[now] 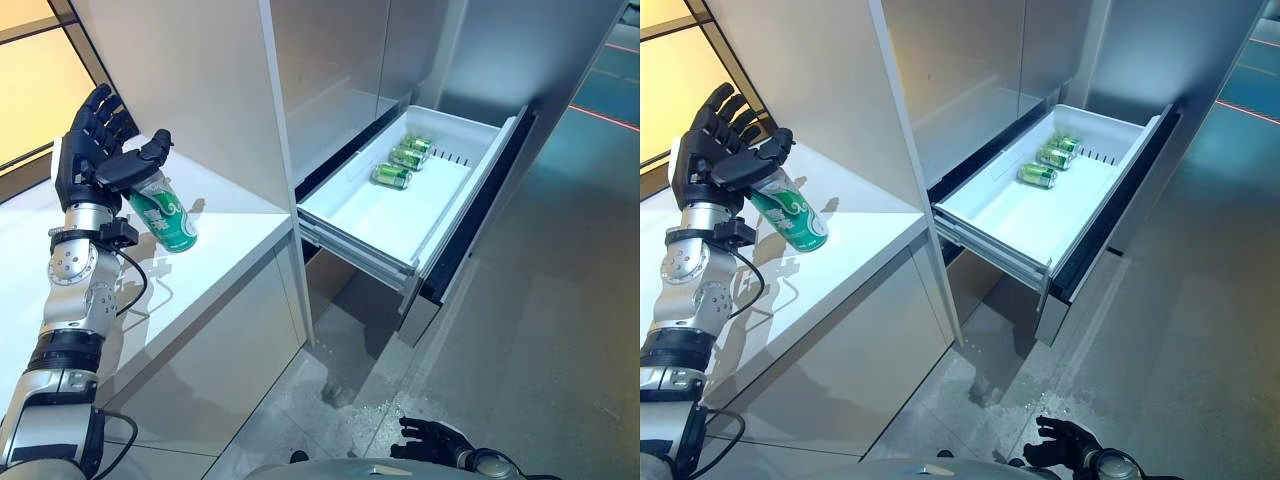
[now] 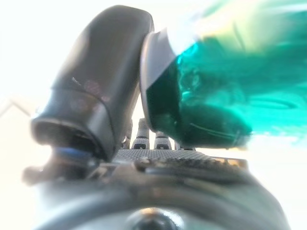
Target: Put drinks into fridge and close the fridge
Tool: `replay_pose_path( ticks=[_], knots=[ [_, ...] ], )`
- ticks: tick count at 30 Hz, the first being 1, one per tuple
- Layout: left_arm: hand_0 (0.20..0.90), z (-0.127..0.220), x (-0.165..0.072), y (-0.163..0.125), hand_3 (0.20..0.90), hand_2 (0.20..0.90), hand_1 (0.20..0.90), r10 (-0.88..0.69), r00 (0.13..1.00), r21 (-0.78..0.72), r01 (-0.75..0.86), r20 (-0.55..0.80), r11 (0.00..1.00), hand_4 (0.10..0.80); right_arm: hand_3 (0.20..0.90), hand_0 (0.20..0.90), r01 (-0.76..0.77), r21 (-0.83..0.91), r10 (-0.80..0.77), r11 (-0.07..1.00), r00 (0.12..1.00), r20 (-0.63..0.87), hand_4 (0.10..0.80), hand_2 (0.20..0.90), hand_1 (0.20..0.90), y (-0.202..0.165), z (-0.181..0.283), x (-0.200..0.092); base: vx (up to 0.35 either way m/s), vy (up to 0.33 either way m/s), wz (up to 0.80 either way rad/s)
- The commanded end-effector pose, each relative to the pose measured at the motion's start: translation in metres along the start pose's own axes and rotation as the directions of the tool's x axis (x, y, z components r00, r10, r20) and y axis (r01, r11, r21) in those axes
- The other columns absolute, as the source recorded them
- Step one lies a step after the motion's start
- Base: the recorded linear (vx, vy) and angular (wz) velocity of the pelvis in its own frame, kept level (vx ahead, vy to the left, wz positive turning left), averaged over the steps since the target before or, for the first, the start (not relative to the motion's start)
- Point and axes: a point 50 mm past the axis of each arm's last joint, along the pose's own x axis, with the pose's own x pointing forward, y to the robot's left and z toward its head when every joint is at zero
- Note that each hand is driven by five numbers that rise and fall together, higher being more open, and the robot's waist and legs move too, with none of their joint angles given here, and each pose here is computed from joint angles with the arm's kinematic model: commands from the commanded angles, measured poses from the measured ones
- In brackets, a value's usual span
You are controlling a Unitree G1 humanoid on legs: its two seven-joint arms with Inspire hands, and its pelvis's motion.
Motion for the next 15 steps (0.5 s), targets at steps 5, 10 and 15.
replay_pose_path(
  ticks=[5,10,15],
  knots=[
    [0.9,0.034,0.006,0.002,0.9,0.9,0.9,0.001,0.981,0.025,-0.006,0.196,1.0,0.8,0.9,0.9,-0.013,-0.065,0.007,0.998,0.995,-0.096,0.8,0.9,0.9,-0.008,-0.025,-0.009,-0.013,-0.003,0.01],
    [0.9,0.03,0.002,0.004,0.9,0.9,0.9,0.004,0.981,0.017,-0.007,0.195,1.0,0.8,0.9,0.9,-0.014,-0.066,0.007,0.998,0.995,-0.094,0.8,0.9,0.9,-0.008,-0.024,-0.009,-0.013,-0.006,0.0],
    [0.9,0.026,-0.004,0.005,0.9,0.9,0.9,0.003,0.982,0.005,-0.004,0.188,1.0,0.8,0.9,0.9,-0.011,-0.069,0.004,0.998,0.996,-0.092,0.8,0.9,0.9,-0.009,-0.022,-0.009,-0.037,-0.016,0.02]
  ],
)
